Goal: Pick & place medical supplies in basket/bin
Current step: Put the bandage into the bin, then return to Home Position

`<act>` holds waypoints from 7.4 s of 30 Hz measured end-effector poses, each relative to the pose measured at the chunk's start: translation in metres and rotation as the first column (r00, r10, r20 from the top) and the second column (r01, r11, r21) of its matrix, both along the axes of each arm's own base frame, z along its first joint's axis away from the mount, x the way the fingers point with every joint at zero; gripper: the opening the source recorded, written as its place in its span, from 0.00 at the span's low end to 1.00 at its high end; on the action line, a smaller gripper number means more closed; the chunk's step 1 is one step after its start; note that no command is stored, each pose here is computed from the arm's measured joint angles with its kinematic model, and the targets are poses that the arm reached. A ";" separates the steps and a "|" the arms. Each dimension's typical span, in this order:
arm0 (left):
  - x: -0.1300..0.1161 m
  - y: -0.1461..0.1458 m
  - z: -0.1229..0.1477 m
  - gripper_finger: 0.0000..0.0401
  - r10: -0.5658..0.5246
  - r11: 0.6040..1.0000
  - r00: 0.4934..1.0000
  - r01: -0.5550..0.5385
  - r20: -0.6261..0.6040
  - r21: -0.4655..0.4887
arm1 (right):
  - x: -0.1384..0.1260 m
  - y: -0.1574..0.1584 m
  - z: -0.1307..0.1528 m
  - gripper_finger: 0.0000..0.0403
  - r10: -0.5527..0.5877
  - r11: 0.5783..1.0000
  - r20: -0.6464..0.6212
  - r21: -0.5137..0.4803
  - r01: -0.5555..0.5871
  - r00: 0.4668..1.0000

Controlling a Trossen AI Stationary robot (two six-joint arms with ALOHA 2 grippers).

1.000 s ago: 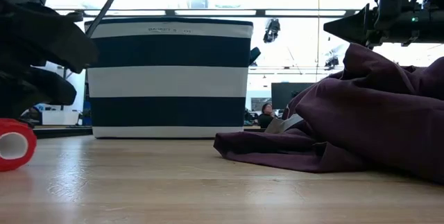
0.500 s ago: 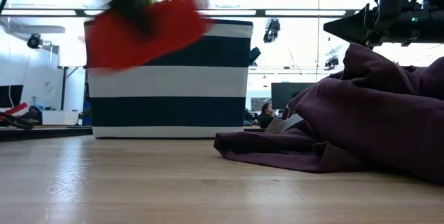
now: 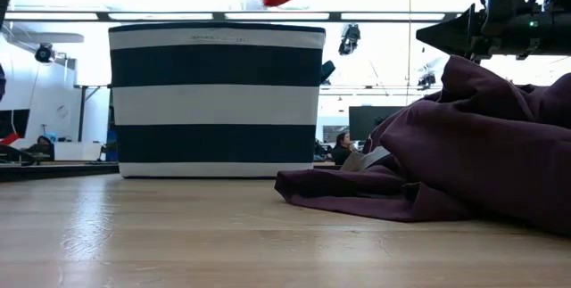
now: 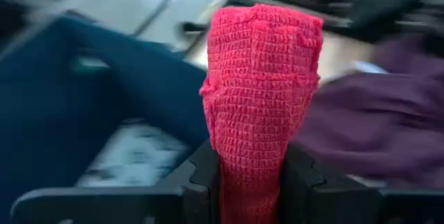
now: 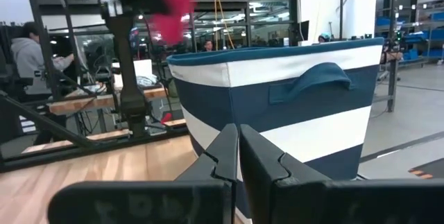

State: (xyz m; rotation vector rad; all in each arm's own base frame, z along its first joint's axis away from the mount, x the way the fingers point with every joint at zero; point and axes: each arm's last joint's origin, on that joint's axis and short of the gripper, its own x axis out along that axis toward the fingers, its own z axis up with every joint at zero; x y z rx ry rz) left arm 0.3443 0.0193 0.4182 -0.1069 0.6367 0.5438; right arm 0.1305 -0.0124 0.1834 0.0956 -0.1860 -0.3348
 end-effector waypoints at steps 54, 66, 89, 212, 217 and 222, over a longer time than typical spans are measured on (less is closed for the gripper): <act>-0.088 0.191 -0.051 0.72 -0.023 0.966 0.976 -0.034 -0.215 -0.255 | 0.000 -0.003 -0.007 0.02 -0.098 0.990 -0.038 0.095 0.101 0.995; -0.067 0.069 0.015 0.40 -0.440 0.896 0.790 0.421 0.427 0.143 | 0.000 -0.003 -0.006 0.02 -0.103 0.995 -0.070 0.002 0.104 0.992; -0.181 -0.027 -0.144 0.04 -0.553 0.821 0.558 0.491 0.618 0.291 | 0.001 0.003 -0.001 0.02 0.107 0.993 -0.021 -0.038 -0.108 0.994; -0.231 -0.023 -0.274 0.00 -0.465 0.871 0.790 0.490 0.400 0.044 | -0.027 0.011 -0.007 0.02 0.323 0.941 -0.147 -0.057 -0.334 0.935; -0.231 -0.023 -0.274 0.00 -0.465 0.870 0.794 0.491 0.392 0.040 | -0.027 0.011 -0.007 0.02 0.323 0.941 -0.147 -0.057 -0.334 0.935; -0.230 -0.023 -0.275 0.00 -0.465 0.871 0.795 0.491 0.389 0.038 | -0.027 0.011 -0.007 0.02 0.323 0.941 -0.147 -0.057 -0.334 0.935</act>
